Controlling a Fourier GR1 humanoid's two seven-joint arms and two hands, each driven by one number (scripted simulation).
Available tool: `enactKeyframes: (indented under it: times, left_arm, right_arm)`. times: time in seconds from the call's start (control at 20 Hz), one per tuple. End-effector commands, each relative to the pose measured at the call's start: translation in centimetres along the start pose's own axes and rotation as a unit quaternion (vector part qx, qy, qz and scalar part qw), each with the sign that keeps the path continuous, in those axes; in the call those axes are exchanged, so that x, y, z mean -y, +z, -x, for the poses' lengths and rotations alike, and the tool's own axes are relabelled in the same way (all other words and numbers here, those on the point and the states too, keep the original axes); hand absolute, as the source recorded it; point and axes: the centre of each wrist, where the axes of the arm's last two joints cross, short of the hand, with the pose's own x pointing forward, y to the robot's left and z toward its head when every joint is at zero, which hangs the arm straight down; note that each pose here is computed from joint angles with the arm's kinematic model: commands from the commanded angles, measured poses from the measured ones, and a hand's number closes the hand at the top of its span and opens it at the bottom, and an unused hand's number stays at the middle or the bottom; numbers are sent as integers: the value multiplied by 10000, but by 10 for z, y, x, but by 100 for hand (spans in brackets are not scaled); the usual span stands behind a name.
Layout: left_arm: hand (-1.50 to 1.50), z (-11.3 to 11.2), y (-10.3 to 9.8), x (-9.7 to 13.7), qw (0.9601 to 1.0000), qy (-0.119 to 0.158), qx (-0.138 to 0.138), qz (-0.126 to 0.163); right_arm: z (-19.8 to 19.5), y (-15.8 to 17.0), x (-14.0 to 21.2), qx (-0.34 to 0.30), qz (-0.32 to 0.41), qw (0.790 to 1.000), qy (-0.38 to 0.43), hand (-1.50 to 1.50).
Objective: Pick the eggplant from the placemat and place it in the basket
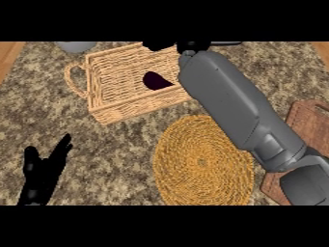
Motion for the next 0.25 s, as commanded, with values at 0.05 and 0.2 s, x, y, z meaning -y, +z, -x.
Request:
enactKeyframes:
  times: [0.05,0.2]
  left_arm:
    - [0,4,-3,-13,9993,35,-360,-46]
    - [0,21,12,-10,9992,18,-400,-53]
  right_arm:
    - [24,-19,35,-259,455,9984,-213,-150]
    - [35,-20,59,-431,427,9978,-282,-150]
